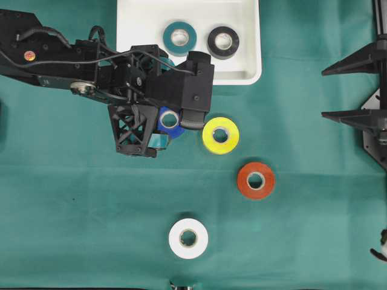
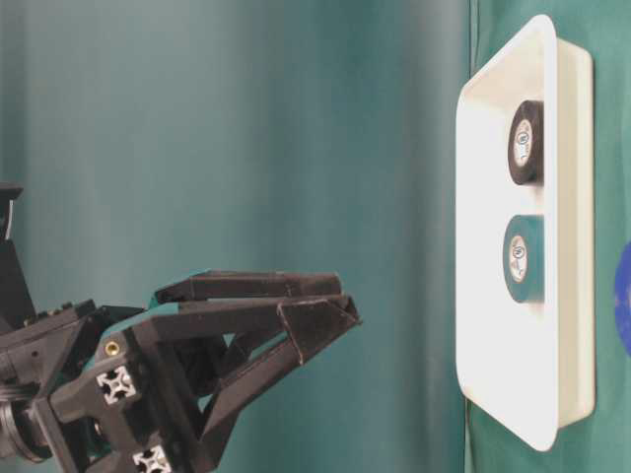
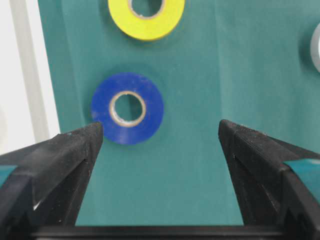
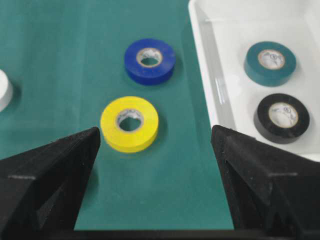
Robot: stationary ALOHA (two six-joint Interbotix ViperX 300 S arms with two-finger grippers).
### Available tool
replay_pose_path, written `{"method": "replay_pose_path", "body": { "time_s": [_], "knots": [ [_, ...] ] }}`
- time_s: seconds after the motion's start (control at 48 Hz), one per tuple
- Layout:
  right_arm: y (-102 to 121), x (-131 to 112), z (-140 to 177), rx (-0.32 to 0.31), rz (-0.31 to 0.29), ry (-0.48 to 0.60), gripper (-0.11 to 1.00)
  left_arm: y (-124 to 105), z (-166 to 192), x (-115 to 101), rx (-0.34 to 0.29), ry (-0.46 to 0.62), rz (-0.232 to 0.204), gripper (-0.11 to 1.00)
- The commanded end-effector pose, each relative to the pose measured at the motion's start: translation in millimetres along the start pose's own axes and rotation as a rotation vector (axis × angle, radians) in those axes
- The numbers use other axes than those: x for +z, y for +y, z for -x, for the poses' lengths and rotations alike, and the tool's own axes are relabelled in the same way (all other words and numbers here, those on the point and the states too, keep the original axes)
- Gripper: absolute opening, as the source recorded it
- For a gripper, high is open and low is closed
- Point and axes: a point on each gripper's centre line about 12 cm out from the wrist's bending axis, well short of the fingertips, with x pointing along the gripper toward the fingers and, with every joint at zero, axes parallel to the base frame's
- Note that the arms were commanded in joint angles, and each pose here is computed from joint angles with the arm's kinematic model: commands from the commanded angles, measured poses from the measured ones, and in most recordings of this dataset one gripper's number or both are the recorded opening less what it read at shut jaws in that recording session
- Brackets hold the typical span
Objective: Pick up the tape from a random location and place it into the white case.
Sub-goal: 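Lower the left gripper onto the blue roll's core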
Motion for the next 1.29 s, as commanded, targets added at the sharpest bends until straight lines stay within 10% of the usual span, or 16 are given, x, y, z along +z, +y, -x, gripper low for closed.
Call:
{"method": "replay_pose_path", "body": {
  "time_s": [0.0, 1.272],
  "knots": [
    [1, 4, -1, 0.0, 0.001, -0.006, 0.85, 1, 11, 7, 0.006, -0.04, -0.001, 0.97],
    [-1, 3, -2, -0.01, -0.001, -0.002, 0.85, -15, -94, -51, -0.008, -0.026, 0.009, 0.97]
  ]
}}
